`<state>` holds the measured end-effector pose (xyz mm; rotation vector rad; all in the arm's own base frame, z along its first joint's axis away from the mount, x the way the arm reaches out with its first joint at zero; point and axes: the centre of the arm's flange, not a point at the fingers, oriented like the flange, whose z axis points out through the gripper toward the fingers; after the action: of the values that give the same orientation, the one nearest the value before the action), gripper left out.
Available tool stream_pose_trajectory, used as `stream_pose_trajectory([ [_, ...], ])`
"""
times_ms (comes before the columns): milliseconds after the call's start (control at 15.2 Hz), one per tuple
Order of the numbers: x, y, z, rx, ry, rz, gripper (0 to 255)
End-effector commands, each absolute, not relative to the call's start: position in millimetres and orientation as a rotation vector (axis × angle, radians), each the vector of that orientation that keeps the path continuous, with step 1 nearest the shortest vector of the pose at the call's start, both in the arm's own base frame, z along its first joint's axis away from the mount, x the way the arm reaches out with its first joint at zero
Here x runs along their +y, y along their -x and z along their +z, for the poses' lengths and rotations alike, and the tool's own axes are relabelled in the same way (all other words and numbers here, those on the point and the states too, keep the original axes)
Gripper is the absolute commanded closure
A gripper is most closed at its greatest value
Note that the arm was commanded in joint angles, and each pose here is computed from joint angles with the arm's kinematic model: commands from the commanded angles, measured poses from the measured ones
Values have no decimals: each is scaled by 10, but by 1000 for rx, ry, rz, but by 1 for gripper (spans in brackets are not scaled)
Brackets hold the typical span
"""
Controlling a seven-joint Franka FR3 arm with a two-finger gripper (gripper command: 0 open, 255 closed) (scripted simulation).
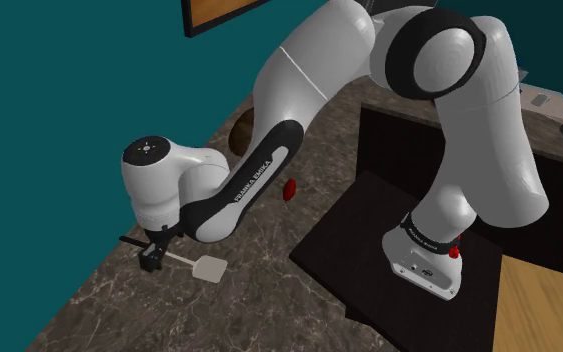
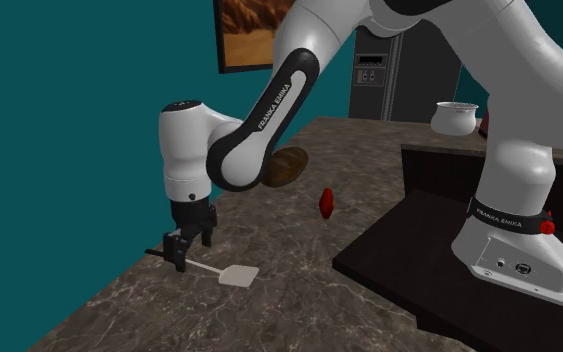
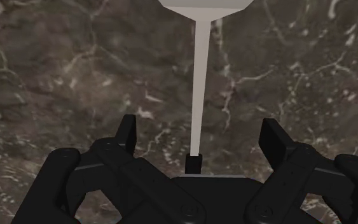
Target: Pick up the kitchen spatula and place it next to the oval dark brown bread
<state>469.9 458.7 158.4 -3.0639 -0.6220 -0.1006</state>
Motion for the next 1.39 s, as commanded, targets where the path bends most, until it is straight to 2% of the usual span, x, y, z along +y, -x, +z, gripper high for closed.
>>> stream_pose_trajectory([
  [0, 4588, -4702, 1509, -622, 3064, -101, 0],
  [462, 4588, -4702, 1510, -622, 3064, -101, 0],
  [528, 4588, -4702, 1510, -622, 3064, -101, 255],
  [1320, 4588, -4702, 1668, -622, 3064, -101, 255],
])
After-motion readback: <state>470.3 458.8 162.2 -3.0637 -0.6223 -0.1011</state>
